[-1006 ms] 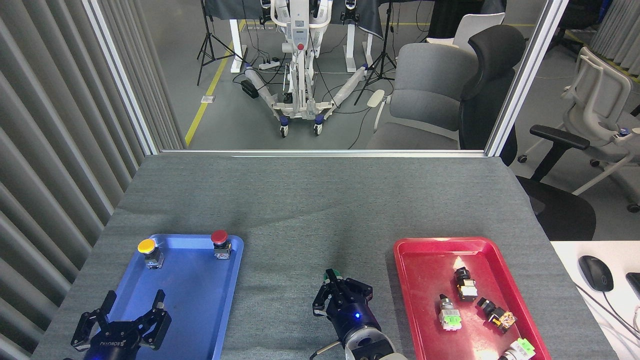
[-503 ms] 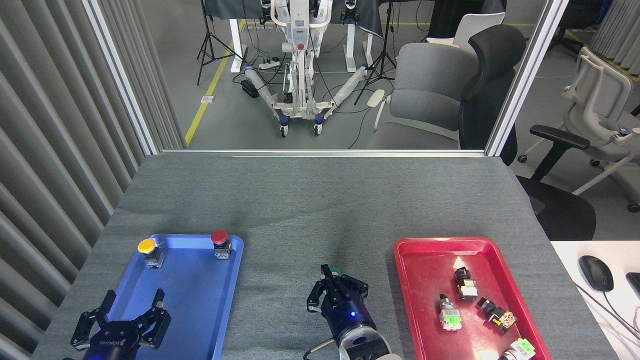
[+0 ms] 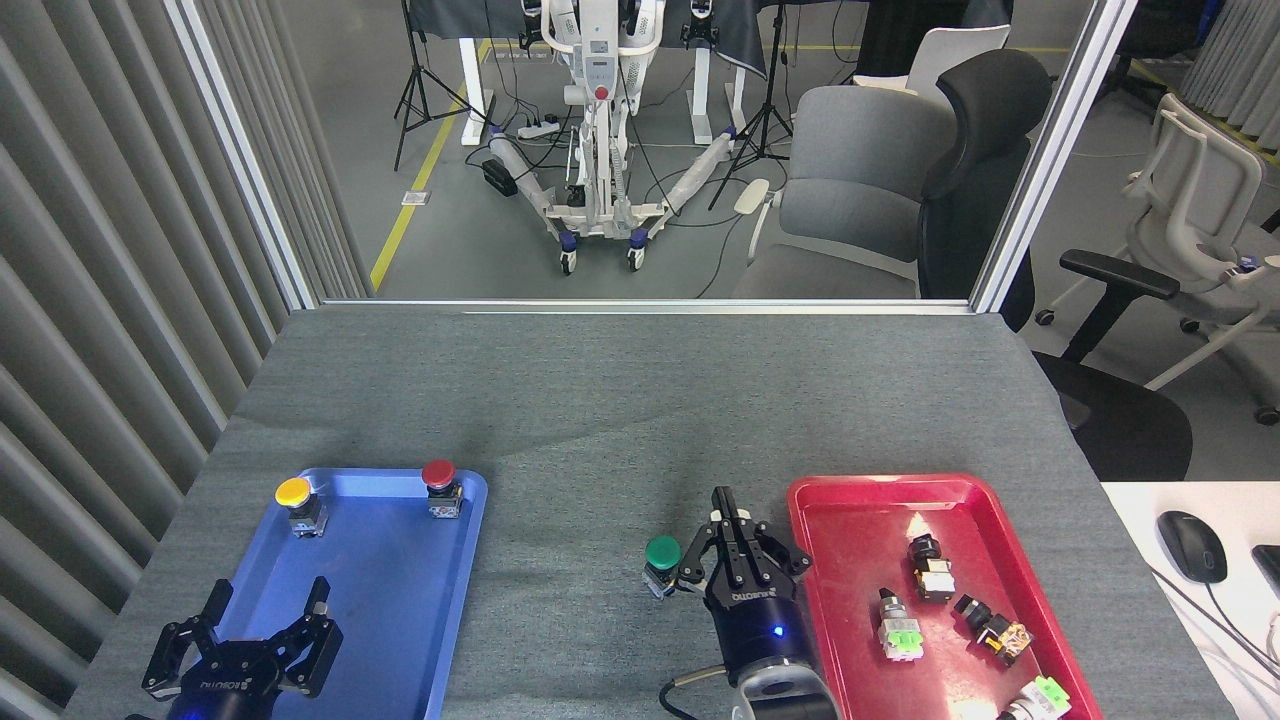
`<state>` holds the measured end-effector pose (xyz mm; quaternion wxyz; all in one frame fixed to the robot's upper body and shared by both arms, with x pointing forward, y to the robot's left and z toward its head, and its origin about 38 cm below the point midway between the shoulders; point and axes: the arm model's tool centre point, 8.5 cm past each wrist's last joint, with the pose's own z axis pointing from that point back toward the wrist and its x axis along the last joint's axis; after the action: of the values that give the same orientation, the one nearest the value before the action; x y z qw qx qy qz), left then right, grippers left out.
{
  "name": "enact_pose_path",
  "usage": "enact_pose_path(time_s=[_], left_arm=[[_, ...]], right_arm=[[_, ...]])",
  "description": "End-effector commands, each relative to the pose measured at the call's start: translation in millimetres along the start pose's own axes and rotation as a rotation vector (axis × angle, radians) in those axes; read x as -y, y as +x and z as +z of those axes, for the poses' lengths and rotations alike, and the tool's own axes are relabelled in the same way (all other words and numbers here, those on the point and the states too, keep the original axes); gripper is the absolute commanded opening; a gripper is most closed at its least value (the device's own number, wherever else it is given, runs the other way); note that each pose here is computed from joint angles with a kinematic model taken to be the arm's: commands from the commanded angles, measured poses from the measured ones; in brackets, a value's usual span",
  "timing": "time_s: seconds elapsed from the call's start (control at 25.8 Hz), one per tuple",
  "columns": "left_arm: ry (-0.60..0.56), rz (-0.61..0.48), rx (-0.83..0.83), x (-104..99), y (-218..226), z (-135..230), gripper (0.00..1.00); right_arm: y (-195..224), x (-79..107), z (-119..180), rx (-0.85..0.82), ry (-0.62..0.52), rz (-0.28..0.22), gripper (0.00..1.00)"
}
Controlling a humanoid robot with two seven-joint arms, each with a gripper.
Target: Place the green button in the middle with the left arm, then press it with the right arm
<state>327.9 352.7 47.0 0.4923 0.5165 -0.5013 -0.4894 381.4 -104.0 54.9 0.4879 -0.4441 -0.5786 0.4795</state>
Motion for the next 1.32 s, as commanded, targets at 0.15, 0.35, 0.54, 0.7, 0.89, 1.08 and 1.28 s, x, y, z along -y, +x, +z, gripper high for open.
enact_pose_path(time_s=[0.15, 0.35, 0.54, 0.7, 0.89, 1.08, 1.28], left_arm=[[0.003, 0.000, 0.000, -0.7, 0.0, -0.1, 0.99], [0.006, 0.002, 0.002, -1.2, 1.3, -0.3, 0.99], [0.002, 0.004, 0.002, 0.1, 1.9, 0.0, 0.99], [0.001, 0.010, 0.001, 1.4, 3.6, 0.3, 0.99], [0.001, 0.010, 0.000, 1.7, 3.4, 0.4, 0.99], [0.001, 0.010, 0.000, 1.7, 3.4, 0.4, 0.99], [0.001, 0.008, 0.000, 1.8, 3.4, 0.4, 0.99]], right_arm=[[-68.4, -15.4, 51.0, -0.170, 0.015, 0.026, 1.00], [-95.5, -14.7, 65.9, -0.193, 0.021, 0.073, 1.00], [-96.5, -17.4, 72.9, -0.196, 0.030, 0.074, 1.00], [-98.8, -18.0, 77.2, -0.194, 0.037, 0.083, 1.00], [-100.0, -20.2, 80.4, -0.195, 0.045, 0.087, 1.00], [-102.3, -19.9, 80.7, -0.199, 0.045, 0.093, 1.00], [-103.0, -19.3, 80.2, -0.201, 0.043, 0.093, 1.00]])
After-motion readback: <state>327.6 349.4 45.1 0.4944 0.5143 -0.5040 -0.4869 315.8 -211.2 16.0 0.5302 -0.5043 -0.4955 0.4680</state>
